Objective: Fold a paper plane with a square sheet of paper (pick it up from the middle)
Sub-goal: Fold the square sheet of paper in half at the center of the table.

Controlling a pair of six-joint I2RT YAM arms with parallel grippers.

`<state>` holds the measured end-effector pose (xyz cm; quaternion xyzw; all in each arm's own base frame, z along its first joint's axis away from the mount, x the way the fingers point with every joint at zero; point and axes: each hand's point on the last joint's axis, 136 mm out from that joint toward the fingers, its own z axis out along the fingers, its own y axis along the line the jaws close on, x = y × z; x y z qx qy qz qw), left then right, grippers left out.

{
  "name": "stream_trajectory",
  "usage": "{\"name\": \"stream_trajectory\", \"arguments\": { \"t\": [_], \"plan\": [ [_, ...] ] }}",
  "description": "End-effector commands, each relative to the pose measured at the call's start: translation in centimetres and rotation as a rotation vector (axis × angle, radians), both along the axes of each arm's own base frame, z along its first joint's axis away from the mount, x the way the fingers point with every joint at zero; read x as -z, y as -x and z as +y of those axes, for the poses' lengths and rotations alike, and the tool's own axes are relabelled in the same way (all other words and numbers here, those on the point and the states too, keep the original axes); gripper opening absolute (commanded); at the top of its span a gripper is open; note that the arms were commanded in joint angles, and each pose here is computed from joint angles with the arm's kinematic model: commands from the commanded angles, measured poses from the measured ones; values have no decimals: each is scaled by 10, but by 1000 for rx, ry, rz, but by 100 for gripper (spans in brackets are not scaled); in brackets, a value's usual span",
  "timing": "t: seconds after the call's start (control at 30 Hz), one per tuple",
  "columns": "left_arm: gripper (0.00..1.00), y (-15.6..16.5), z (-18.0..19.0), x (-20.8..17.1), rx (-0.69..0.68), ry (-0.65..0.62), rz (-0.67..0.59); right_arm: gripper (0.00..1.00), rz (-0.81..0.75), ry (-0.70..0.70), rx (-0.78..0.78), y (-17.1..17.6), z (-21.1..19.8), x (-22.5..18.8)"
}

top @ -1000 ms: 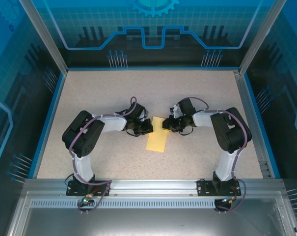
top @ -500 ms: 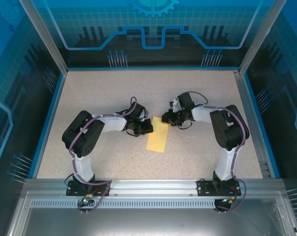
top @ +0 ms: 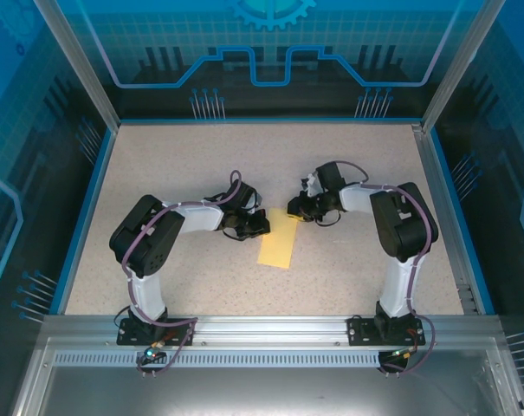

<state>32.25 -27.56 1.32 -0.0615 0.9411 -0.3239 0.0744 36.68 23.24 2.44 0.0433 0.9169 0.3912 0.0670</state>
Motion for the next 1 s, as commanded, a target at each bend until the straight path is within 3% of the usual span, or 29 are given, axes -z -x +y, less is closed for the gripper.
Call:
{"name": "stream_trajectory", "arguments": {
  "t": [0.0,0.27,0.63,0.97],
  "plan": [
    [0,25,19,35,16,-125,105,21,2,-21,5,-7,-6,-4],
    [0,25,19,35,17,-123,106,21,109,62,29,3,-18,38],
    [0,26,19,35,18,-125,107,21,6,-1,7,-17,-7,-20],
    [0,25,18,34,13,-118,105,21,111,40,28,-5,-14,36]
  ]
}}
